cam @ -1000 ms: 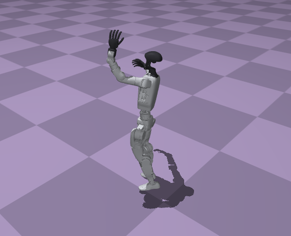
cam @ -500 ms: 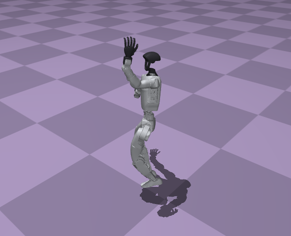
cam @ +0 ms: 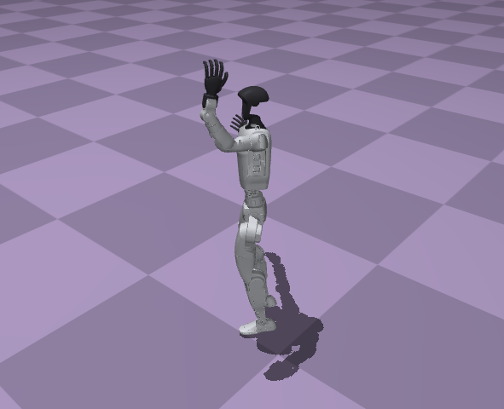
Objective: Dance
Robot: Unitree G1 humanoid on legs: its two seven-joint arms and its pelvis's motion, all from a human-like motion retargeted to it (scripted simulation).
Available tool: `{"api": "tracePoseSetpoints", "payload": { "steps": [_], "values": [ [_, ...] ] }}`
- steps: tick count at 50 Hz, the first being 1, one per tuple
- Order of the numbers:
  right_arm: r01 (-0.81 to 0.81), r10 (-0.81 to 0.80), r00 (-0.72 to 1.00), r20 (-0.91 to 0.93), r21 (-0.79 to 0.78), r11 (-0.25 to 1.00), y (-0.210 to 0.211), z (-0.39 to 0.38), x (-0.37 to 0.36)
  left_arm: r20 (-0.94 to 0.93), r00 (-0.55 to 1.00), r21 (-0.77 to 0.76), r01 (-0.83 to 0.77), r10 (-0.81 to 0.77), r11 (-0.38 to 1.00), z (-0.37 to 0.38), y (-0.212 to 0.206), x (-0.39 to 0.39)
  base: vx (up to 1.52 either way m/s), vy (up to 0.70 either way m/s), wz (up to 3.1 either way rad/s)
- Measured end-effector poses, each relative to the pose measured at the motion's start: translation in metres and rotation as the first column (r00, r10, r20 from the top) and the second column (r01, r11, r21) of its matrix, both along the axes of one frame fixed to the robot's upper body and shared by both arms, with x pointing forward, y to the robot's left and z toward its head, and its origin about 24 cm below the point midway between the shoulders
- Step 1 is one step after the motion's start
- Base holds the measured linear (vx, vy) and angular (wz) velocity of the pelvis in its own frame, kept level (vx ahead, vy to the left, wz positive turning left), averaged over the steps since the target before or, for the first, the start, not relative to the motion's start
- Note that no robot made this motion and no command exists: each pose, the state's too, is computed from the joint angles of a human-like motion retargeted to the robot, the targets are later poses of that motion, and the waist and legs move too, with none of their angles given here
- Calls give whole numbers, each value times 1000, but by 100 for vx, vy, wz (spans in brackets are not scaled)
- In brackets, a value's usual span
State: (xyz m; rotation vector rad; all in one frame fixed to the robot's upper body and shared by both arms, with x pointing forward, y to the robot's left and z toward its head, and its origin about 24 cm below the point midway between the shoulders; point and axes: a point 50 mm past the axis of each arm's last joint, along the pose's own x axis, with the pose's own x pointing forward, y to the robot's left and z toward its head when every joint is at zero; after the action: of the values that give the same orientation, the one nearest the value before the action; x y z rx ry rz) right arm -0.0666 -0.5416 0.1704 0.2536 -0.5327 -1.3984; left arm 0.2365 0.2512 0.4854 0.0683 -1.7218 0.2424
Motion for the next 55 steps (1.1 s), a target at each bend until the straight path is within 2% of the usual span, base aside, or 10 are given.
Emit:
{"api": "tracePoseSetpoints", "payload": {
  "steps": [7, 12, 15, 19, 23, 29, 35, 40, 47, 55],
  "values": [
    [271, -388, 762, -518, -288, 918, 3, 63, 5, 77, 941, -14, -329, 329, 944, -23, -15, -4, -8, -10, 44],
    [571, -831, 447, -330, -610, 549, 27, 72, 9, 126, 914, -67, -380, 386, 922, -69, -38, 7, -6, -12, 38],
    [713, -958, 273, -89, -650, 264, 44, 55, 18, 71, 933, -95, -345, 352, 934, -109, -47, 21, -5, -19, 59],
    [764, -956, 238, -173, -574, 295, 48, 6, 36, -146, 949, -138, -299, 279, 944, -182, -54, 49, -3, -23, 78],
    [776, -900, 272, -340, -475, 414, 57, -51, 43, -508, 837, -202, -347, 205, 916, -284, -57, 69, -2, -26, 93],
    [823, -713, 351, -607, -163, 543, 98, -155, 47, -885, 462, -340, -562, -55, 754, -432, -58, 47, -22, -32, 55],
    [785, -394, 591, -704, 390, 481, 191, -263, 63, -950, -6, -171, -827, -314, 535, -545, -39, -13, -46, -41, 59],
    [454, -87, 890, -447, 855, 252, 299, -330, 92, -758, -336, -18, -846, -559, 534, -603, -29, -64, -64, -36, 111],
    [-30, 202, 979, 28, 1000, 8, 400, -345, 148, -435, -267, -142, -923, -860, 358, -633, -72, -96, -46, -8, 66],
    [-359, 565, 722, 399, 914, -188, 429, -324, 218, -227, -112, -320, -930, -967, 183, -632, -119, -82, -32, -21, 20]
  ]
}}
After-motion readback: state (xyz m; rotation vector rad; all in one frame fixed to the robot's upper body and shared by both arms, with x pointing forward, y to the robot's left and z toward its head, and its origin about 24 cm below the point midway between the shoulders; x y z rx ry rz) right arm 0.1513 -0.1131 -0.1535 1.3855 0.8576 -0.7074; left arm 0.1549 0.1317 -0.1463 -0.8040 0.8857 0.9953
